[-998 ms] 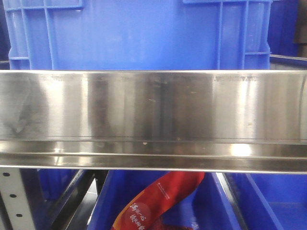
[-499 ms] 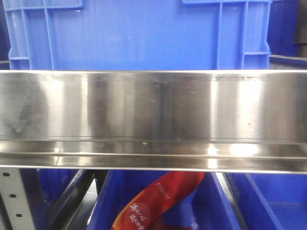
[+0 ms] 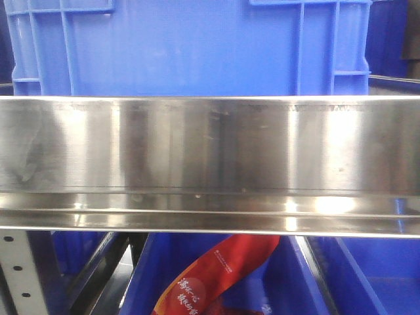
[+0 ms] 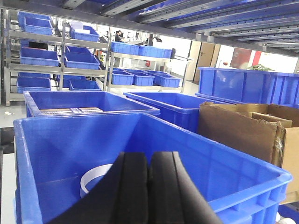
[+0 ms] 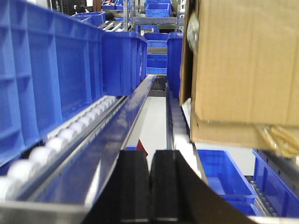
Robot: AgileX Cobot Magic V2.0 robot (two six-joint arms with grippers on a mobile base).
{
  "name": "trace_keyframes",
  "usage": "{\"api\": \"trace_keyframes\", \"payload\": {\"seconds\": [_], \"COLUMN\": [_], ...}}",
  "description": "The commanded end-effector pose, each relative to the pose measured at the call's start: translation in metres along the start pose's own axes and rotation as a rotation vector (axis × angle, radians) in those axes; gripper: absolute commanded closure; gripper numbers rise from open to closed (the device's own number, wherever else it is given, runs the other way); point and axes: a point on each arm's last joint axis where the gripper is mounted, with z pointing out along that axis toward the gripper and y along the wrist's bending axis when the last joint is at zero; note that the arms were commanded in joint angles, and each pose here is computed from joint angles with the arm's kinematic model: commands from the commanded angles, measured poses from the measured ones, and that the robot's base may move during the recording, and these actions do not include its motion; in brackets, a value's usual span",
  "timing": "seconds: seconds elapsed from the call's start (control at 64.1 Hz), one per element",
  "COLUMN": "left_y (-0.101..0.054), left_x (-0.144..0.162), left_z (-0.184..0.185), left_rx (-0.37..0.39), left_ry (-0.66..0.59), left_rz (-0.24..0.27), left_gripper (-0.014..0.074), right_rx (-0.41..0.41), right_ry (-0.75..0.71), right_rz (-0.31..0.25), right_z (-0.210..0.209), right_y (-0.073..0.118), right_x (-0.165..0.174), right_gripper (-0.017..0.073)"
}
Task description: Grab PVC pipe and place in blue bin
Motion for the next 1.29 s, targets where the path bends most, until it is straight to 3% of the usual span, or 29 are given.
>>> {"api": "trace_keyframes", "payload": {"seconds": [0.0,0.78,0.858,1.029,1.17,1.279], "left_y": [-0.001,-0.001,0.001,0.019,0.036,0.044], "left_x": [-0.003,-0.001,0.004,0.032,0.069,0.091], "left_z": [-0.002,-0.001,-0.005,-0.038,-0.064,-0.085], "left_rx": [0.006,0.005,-0.002,-0.104,-0.230,-0.326], "left_ry": [-0.026,-0.020,-0.016,-0.039,0.008,0.015], "left_rz": [-0.008,-0.008,0.024,0.051,0.133,0.160], "left_gripper": [0.0704,0.0704,0.0704,0.0704,0.0704,0.0704], "right_rx": [0.008,0.008,0.008,0.008,0.008,0.008], "right_ry": [-0.039,-0.034,-0.034,-0.034,-0.034,-0.034], "right_rz": [-0.018,-0.018,-0.018,-0.018,-0.018,-0.018], "right_z": [-0.002,-0.002,-0.002,-0.002,-0.002,-0.002], "right_y": [-0.001,-0.001,-0.001,-0.001,-0.001,-0.001], "right_x": [0.003,0.004,0.004,0.004,0.004,0.004], "right_gripper": [0.0713,0.0713,0.0713,0.0713,0.0713,0.0713]}}
